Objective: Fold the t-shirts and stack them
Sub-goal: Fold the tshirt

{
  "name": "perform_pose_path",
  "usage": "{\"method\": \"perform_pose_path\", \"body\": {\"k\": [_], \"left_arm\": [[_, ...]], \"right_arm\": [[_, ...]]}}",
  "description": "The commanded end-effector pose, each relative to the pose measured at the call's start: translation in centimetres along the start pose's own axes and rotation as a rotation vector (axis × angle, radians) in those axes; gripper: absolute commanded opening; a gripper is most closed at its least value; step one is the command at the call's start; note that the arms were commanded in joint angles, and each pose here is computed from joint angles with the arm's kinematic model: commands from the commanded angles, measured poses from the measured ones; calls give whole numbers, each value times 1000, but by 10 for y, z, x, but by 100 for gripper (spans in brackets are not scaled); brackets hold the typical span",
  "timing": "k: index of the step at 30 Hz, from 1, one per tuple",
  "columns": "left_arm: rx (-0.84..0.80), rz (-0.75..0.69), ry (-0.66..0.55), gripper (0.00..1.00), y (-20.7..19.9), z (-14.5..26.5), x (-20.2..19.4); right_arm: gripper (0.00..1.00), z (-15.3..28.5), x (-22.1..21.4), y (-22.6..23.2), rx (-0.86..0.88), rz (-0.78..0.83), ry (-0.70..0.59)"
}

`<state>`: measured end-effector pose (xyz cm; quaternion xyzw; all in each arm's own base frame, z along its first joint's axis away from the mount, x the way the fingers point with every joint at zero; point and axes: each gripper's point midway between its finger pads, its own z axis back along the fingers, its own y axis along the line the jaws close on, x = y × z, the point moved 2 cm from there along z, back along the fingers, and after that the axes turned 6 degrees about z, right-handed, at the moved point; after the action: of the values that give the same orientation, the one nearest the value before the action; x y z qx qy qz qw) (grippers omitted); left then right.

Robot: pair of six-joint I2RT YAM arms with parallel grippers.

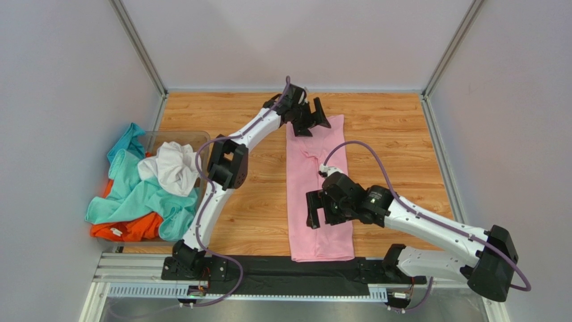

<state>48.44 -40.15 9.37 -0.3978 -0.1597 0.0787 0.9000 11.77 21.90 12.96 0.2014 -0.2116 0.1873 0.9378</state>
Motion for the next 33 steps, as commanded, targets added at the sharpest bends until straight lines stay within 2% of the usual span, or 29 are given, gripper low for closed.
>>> {"method": "perform_pose_path", "body": {"k": [1, 3, 4, 5, 6, 7, 12, 13, 17, 19, 22, 28, 33], "left_arm": [[-212, -207, -116, 100, -108, 112, 19], [-201, -241, -124, 100, -113, 137, 11], [-154, -236, -101, 100, -96, 138, 0], [-149, -282, -147, 100, -107, 171, -4], [-125, -290, -156, 100, -102, 182, -9], [-89, -297, -158, 100, -89, 201, -25], [41, -318, -218, 100, -40, 248, -61], [63, -316, -212, 100, -25, 258, -77], [133, -263, -180, 100, 24, 270, -118], [164, -230, -126, 100, 52, 267, -142], [183, -206, -125, 100, 75, 278, -166], [196, -146, -60, 100, 104, 281, -200], [189, -129, -52, 100, 105, 283, -207]], "right_arm": [[100, 0, 29, -23, -100, -20, -65], [100, -7, 39, -34, -130, -37, -61], [100, -10, 47, -39, -157, -27, -80], [100, -17, 53, -44, -187, -32, -69], [100, -21, 58, -46, -201, -25, -69], [100, -26, 64, -48, -211, -17, -76], [100, -60, 89, -63, -260, -49, -41], [100, -74, 90, -74, -318, -40, -19], [100, -101, 102, -83, -349, -39, 24], [100, -109, 110, -83, -340, -48, 23], [100, -126, 116, -90, -365, -59, 45], [100, -151, 116, -105, -395, -85, 93], [100, -164, 132, -112, -382, -110, 85]]}}
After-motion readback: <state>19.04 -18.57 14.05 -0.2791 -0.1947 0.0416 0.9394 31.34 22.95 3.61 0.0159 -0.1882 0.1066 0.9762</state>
